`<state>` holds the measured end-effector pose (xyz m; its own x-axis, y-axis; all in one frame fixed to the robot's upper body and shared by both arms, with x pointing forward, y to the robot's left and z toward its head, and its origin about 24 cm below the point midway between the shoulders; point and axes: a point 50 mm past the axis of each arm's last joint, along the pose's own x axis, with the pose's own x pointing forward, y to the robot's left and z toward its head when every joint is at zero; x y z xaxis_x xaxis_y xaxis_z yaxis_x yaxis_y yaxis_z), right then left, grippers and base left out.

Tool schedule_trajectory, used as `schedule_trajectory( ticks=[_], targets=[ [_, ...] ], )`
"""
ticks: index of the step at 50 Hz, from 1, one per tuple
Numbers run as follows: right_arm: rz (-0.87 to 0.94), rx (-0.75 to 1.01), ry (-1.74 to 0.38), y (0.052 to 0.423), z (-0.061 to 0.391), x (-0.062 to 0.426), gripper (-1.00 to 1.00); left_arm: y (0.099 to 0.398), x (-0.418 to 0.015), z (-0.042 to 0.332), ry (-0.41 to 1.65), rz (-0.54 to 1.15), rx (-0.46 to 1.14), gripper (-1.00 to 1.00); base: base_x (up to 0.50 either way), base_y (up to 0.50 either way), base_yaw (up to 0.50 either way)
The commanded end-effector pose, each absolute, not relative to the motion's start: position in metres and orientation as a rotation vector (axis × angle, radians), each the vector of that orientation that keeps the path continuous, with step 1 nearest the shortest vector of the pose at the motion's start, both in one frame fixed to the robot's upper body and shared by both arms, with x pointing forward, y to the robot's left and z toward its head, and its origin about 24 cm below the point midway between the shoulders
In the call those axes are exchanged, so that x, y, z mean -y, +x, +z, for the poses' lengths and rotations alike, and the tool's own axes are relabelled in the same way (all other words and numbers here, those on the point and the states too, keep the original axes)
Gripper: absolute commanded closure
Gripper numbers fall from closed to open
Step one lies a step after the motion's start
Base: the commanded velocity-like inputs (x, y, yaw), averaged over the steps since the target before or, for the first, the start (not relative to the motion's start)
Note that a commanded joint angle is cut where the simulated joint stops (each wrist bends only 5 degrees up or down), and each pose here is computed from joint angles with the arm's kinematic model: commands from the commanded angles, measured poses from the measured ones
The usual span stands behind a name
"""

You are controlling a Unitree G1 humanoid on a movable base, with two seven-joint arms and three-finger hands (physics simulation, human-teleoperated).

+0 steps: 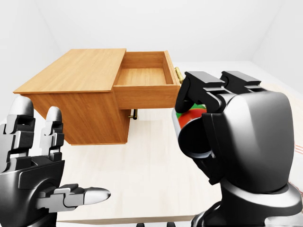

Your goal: Put the ketchup in the top drawer of the cabinet.

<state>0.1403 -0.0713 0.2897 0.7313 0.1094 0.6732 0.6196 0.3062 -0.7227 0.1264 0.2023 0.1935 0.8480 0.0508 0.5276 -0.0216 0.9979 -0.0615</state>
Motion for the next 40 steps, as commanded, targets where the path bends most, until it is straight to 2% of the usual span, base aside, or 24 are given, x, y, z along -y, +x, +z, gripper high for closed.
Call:
schedule_trajectory(
  ticks=[1, 7, 11, 17, 22, 28, 29, 31, 33, 35, 40],
  targets=[
    [-0.491, 0.569, -1.251, 0.152, 0.287, 0.095, 1.00, 0.126, -0.204, 0.195, -0.058, 0.039, 0.561, -1.00, 0.00, 0.00, 0.00],
    [-0.609, 0.525, -1.311, 0.158, 0.294, 0.111, 1.00, 0.127, -0.203, 0.195, -0.053, 0.041, 0.575, -1.00, 0.00, 0.00, 0.00],
    [-0.801, 0.520, -1.153, 0.167, 0.328, 0.132, 1.00, 0.127, -0.203, 0.196, -0.051, 0.043, 0.579, -1.00, 0.00, 0.00, 0.00],
    [-0.850, 0.576, -0.967, 0.190, 0.406, 0.140, 1.00, 0.127, -0.203, 0.196, -0.053, 0.044, 0.578, -1.00, 0.00, 0.00, 0.00],
    [-0.711, 0.623, -0.927, 0.209, 0.432, 0.130, 1.00, 0.127, -0.205, 0.197, -0.055, 0.046, 0.579, -1.00, 0.00, 0.00, 0.00],
    [-0.406, 0.802, -1.015, 0.227, 0.457, 0.070, 1.00, 0.127, -0.205, 0.197, -0.057, 0.048, 0.582, -1.00, 0.00, 0.00, 0.00],
    [-0.343, 0.866, -1.062, 0.227, 0.461, 0.055, 1.00, 0.127, -0.204, 0.197, -0.056, 0.048, 0.583, -1.00, 0.00, 0.00, 0.00],
    [-0.289, 1.054, -1.299, 0.219, 0.477, 0.043, 1.00, 0.127, -0.204, 0.197, -0.055, 0.046, 0.579, -1.00, 0.00, 0.00, 0.00],
    [-0.210, 1.273, -1.572, 0.190, 0.478, 0.032, 1.00, 0.127, -0.204, 0.196, -0.054, 0.045, 0.576, -1.00, 0.00, 0.00, 0.00],
    [-0.174, 1.293, -1.600, 0.186, 0.485, 0.030, 1.00, 0.127, -0.203, 0.196, -0.054, 0.045, 0.577, -1.00, 0.00, 0.00, 0.00],
    [-0.141, 1.158, -1.448, 0.212, 0.503, 0.039, 1.00, 0.127, -0.204, 0.197, -0.056, 0.046, 0.580, -1.00, 0.00, 0.00, 0.00]
  ],
)
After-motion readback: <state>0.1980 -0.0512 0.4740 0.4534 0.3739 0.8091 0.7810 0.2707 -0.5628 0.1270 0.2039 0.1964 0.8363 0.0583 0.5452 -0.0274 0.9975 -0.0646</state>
